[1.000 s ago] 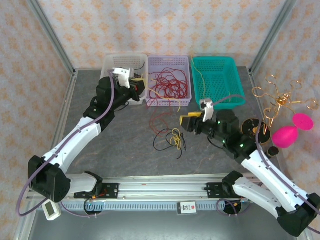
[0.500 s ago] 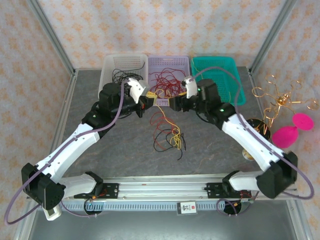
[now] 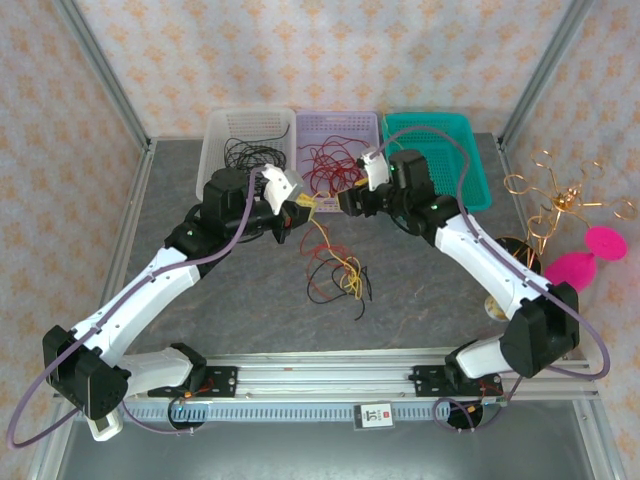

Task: Untangle the cables

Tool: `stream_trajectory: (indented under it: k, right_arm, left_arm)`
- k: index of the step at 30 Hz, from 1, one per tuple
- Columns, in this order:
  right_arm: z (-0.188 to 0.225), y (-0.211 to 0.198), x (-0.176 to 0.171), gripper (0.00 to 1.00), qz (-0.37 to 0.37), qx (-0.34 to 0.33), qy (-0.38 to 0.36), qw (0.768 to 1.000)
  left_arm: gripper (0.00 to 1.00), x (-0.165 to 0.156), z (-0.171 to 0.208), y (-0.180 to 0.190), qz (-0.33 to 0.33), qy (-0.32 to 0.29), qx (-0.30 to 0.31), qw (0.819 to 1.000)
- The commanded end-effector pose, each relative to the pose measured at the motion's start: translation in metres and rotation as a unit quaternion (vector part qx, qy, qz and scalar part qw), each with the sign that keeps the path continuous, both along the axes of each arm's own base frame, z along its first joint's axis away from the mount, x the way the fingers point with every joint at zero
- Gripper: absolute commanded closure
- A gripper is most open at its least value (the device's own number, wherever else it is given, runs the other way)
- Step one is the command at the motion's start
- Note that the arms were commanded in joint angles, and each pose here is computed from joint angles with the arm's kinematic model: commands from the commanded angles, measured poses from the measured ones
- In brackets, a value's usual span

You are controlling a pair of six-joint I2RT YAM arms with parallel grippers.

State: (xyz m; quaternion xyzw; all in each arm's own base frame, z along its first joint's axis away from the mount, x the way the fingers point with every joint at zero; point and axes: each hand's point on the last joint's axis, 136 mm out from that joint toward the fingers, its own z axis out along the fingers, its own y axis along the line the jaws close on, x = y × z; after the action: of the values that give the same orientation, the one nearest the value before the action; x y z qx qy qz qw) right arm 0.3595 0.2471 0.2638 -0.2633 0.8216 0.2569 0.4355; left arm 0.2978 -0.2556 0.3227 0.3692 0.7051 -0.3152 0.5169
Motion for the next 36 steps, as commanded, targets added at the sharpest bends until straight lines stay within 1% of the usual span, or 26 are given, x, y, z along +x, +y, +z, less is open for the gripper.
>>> stream_trajectory:
  k: [1, 5, 7, 9, 16, 21, 24, 28, 31, 36]
  right_arm:
    - [0.008, 0.009, 0.004, 0.45, 0.032, -0.004, -0.021, 0.999]
    - [0.0, 0.024, -0.007, 0.45, 0.091, 0.004, -0.006, 0.996]
    - [-0.001, 0.03, -0.015, 0.44, 0.124, 0.011, -0.006, 0.992]
    - [0.0, 0.034, -0.018, 0.42, 0.139, 0.017, -0.011, 0.99]
    - [-0.007, 0.035, -0.008, 0.37, 0.134, 0.006, -0.011, 0.991]
    - [-0.008, 0.034, -0.006, 0.37, 0.124, 0.009, -0.013, 0.992]
    - [-0.015, 0.035, -0.002, 0.44, 0.12, 0.007, 0.001, 0.993]
    - [-0.024, 0.039, -0.002, 0.56, 0.125, 0.012, 0.02, 0.992]
    - [-0.026, 0.038, 0.001, 0.66, 0.116, 0.012, 0.022, 0.993]
    - [-0.025, 0.033, 0.007, 0.78, 0.09, 0.012, 0.019, 0.996]
  left_arm:
    - [1.0, -0.007, 0.016, -0.005, -0.022, -0.022, -0.006, 1.0]
    - [1.0, -0.008, 0.018, -0.007, -0.026, -0.023, -0.008, 0.999]
    - [1.0, -0.009, 0.019, -0.007, -0.027, -0.023, -0.007, 0.999]
    - [1.0, -0.009, 0.019, -0.008, -0.028, -0.021, -0.006, 0.999]
    - [1.0, -0.011, 0.019, -0.009, -0.034, -0.018, -0.005, 0.999]
    - [1.0, -0.011, 0.018, -0.009, -0.033, -0.017, -0.002, 0.999]
    - [1.0, -0.012, 0.02, -0.009, -0.035, -0.021, -0.004, 0.999]
    - [1.0, -0.013, 0.021, -0.01, -0.036, -0.021, -0.004, 0.999]
    - [1.0, -0.013, 0.021, -0.009, -0.034, -0.021, -0.004, 0.999]
    - [1.0, -0.016, 0.024, -0.008, -0.035, -0.025, -0.006, 0.999]
